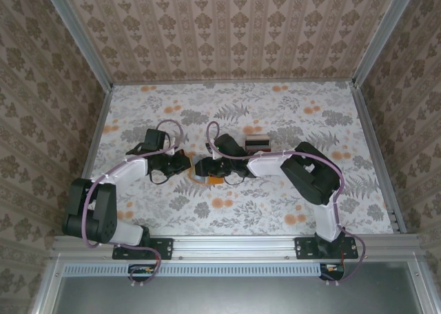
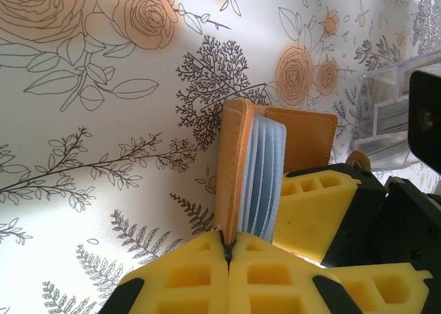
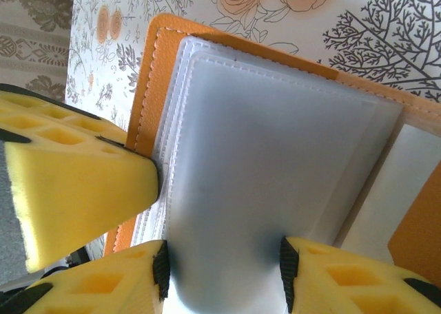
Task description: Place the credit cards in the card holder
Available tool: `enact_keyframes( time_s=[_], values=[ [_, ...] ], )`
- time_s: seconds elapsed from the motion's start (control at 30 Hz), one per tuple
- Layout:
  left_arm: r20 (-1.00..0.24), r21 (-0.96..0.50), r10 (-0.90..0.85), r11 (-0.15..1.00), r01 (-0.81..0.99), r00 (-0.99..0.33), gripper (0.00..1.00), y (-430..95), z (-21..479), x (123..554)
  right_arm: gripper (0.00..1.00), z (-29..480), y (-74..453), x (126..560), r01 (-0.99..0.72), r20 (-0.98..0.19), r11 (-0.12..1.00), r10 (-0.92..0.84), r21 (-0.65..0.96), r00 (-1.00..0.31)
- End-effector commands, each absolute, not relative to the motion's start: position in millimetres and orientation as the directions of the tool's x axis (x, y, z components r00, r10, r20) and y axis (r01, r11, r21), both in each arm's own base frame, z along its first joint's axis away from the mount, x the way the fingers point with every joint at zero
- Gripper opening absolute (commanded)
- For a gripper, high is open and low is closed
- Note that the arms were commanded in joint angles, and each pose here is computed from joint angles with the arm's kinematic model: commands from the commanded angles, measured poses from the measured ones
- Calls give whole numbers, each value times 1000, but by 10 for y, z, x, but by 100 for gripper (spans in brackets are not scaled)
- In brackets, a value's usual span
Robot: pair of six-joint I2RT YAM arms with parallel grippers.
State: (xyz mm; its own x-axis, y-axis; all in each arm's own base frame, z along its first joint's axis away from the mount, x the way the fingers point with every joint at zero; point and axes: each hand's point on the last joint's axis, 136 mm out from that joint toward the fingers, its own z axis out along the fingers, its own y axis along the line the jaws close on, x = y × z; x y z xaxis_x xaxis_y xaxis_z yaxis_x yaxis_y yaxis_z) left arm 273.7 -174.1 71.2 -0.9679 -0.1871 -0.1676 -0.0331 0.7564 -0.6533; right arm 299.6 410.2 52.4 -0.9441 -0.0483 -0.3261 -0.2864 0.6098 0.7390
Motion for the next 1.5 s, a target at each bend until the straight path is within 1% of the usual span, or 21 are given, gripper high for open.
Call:
enact_keyframes(
  time_s=[0.0, 0.1, 0.33, 0.4, 0.43, 0.63, 0.73, 0.83, 1.0, 1.07, 1.17, 1.2, 1.47],
  values=[
    [-161, -665, -187, 746, -34, -969, 0, -1754, 721, 2690, 42, 461, 4120, 2956, -292, -319, 621, -71, 727, -945],
    [-159, -654, -185, 756, -37, -970, 0, -1731, 699, 2680, 31, 475, 4084, 2963, -300, -330, 633, -73, 714, -941],
    [-144, -615, -203, 785, -73, -969, 0, -1588, 587, 2639, 30, 499, 3846, 2967, -314, -358, 697, -88, 644, -930],
    [-140, -612, -213, 786, -84, -967, 0, -1549, 558, 2629, 31, 496, 3774, 2975, -314, -366, 716, -87, 624, -926],
    [-137, -609, -214, 788, -88, -967, 0, -1530, 544, 2621, 34, 485, 3734, 2976, -313, -370, 729, -88, 609, -925],
    [-132, -603, -217, 792, -95, -967, 0, -1495, 500, 2584, 35, 424, 3537, 3010, -311, -393, 798, -102, 516, -914],
    [-131, -597, -210, 797, -92, -969, 0, -1487, 484, 2574, 42, 394, 3438, 3018, -308, -398, 828, -114, 469, -910],
    [-131, -591, -210, 801, -94, -969, 0, -1473, 468, 2566, 46, 455, 3348, 3024, -308, -413, 844, -115, 439, -904],
    [-124, -589, -208, 803, -97, -970, 1, -1468, 435, 2574, 49, 585, 3231, 3014, -311, -430, 854, -116, 418, -895],
    [-127, -601, -199, 795, -84, -972, 18, -1494, 458, 2581, 50, 649, 3221, 2997, -319, -438, 850, -119, 419, -891],
    [-134, -590, -189, 804, -75, -973, 29, -1479, 497, 2584, 50, 731, 3226, 3001, -332, -453, 842, -119, 425, -883],
    [-140, -588, -188, 805, -72, -972, 32, -1475, 518, 2587, 50, 743, 3230, 3000, -335, -455, 840, -120, 428, -882],
    [-166, -566, -182, 822, -57, -969, 42, -1415, 660, 2614, 50, 880, 3278, 3026, -352, -472, 822, -117, 448, -874]
  ],
)
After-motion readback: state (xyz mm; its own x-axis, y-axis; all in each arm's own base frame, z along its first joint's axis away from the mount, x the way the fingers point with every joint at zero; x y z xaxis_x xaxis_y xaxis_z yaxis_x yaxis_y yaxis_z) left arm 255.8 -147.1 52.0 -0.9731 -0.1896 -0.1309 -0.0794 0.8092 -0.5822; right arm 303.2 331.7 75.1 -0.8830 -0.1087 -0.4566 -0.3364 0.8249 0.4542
